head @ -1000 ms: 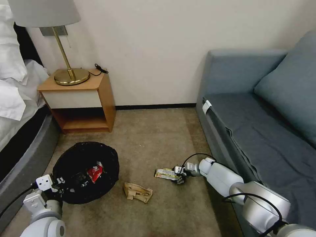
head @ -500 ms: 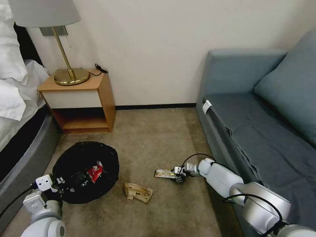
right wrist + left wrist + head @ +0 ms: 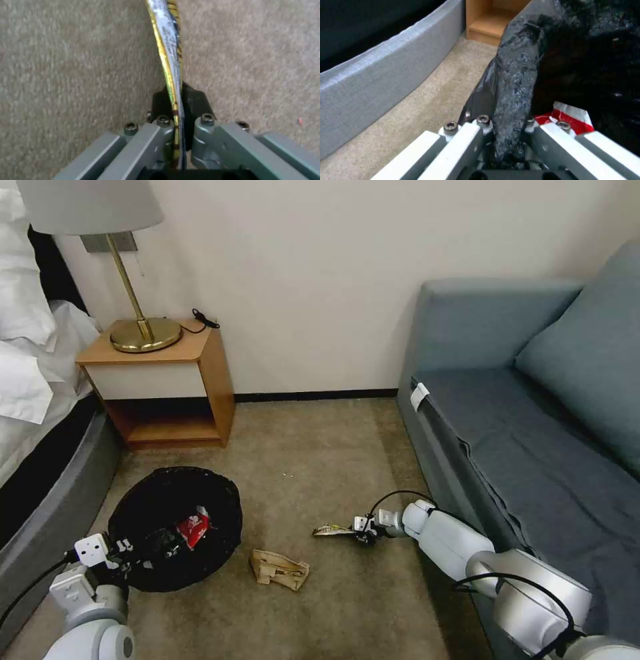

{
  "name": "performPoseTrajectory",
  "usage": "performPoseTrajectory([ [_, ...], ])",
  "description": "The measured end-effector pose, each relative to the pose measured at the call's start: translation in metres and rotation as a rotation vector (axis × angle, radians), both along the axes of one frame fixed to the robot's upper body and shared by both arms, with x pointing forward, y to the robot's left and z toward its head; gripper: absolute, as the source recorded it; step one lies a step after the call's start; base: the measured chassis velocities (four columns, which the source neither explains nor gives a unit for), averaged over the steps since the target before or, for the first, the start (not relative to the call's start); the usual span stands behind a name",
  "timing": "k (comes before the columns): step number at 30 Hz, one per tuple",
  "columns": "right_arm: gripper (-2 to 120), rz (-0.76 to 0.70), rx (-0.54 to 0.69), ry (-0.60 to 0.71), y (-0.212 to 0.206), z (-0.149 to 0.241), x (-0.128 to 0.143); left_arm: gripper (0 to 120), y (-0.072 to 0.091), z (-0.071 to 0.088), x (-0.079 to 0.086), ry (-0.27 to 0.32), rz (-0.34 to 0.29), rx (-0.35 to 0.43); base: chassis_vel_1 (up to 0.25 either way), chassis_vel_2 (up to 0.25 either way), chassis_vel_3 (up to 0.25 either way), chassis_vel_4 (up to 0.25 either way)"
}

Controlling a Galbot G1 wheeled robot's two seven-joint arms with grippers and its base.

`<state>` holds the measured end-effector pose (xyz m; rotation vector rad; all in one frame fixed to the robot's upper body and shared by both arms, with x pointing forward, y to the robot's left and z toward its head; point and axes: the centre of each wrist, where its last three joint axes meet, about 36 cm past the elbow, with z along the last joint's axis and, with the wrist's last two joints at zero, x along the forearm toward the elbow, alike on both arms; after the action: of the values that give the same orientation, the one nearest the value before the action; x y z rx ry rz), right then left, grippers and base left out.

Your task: Pick up the trash bin, then pick up the garbage on the floor and place it into the trash bin.

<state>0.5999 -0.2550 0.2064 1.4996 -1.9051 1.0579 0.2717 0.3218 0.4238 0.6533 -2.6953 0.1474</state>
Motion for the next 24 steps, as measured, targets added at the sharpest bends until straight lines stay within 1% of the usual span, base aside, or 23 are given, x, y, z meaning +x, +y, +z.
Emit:
performPoseTrajectory([
  [4,0,0.002,0.019,-0.005,0.001,0.003,0.001,1,-0.001,0.000,0.001,-0.001,-0.002,0.000,0.000,0.000,0.000,0.000],
  [15,0,0.005,0.066,-0.022,0.002,0.012,0.004,1,-0.002,0.002,0.001,-0.001,-0.005,0.002,0.000,0.000,0.000,0.000],
  [20,0,-0.004,0.125,-0.048,0.001,0.029,0.009,1,-0.004,0.003,0.002,0.004,-0.009,0.006,0.000,0.000,0.000,0.000],
  [22,0,-0.015,0.169,-0.060,0.001,0.045,0.011,1,-0.004,0.003,0.002,0.005,-0.010,0.008,0.000,0.000,0.000,0.000],
  [24,0,-0.018,0.188,-0.071,0.001,0.053,0.013,1,-0.004,0.003,0.002,0.005,-0.010,0.008,0.000,0.000,0.000,0.000],
])
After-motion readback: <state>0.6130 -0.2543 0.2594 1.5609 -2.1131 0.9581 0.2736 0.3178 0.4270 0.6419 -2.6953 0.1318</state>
